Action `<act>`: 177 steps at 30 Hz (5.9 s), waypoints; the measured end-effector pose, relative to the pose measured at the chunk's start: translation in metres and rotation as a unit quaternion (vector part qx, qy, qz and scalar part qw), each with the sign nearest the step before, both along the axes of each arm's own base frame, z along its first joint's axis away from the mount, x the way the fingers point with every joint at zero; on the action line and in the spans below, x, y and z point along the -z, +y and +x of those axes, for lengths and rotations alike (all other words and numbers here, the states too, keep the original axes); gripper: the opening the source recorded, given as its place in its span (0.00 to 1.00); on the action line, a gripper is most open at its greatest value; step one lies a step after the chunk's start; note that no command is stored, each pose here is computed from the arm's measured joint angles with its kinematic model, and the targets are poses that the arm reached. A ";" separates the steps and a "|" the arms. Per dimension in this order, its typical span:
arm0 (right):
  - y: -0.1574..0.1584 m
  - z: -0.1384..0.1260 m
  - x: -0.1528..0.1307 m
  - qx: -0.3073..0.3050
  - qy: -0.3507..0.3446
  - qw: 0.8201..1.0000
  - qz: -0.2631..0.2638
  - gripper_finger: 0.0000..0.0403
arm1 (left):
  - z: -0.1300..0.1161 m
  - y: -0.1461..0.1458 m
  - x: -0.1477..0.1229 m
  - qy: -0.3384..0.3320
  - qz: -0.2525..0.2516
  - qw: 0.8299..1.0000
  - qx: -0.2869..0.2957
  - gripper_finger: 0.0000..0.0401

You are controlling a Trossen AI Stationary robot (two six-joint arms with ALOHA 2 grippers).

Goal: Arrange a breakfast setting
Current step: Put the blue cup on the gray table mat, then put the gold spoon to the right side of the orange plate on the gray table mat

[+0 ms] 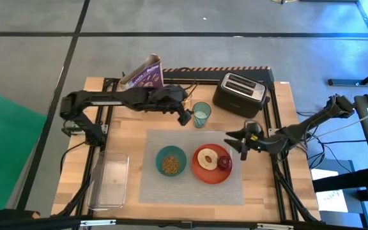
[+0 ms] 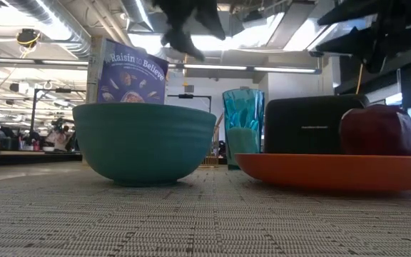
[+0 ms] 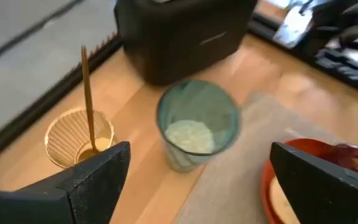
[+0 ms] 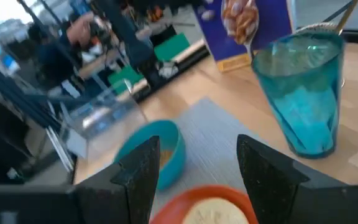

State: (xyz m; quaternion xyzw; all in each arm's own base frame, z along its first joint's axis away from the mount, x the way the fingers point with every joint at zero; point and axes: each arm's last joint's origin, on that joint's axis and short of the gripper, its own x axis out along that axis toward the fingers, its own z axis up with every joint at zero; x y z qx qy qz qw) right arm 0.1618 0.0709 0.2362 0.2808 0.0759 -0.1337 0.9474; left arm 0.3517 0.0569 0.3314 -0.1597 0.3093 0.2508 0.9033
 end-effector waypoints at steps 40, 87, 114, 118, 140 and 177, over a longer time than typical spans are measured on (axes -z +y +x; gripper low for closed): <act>-0.046 0.006 -0.061 0.079 0.147 0.986 -0.014 0.36 | 0.063 0.072 0.067 0.110 -0.083 0.990 -0.017 0.26; -0.045 0.009 -0.056 0.076 0.175 0.981 -0.031 0.36 | 0.024 -0.006 0.008 0.244 -0.023 0.963 0.113 0.01; -0.082 0.071 -0.060 0.113 0.065 0.990 -0.051 0.36 | -0.068 -0.031 0.068 0.155 -0.082 0.984 0.007 0.01; -0.100 0.091 -0.060 0.099 0.080 0.990 -0.062 0.36 | -0.068 -0.031 0.069 0.154 -0.084 0.984 0.001 0.03; -0.216 0.161 -0.026 0.177 0.179 0.968 0.002 0.54 | -0.091 -0.014 0.018 0.068 -0.063 0.995 -0.041 0.43; -0.237 0.181 0.010 0.191 0.161 0.968 0.037 0.02 | -0.118 0.001 -0.009 0.034 -0.017 0.998 -0.054 0.43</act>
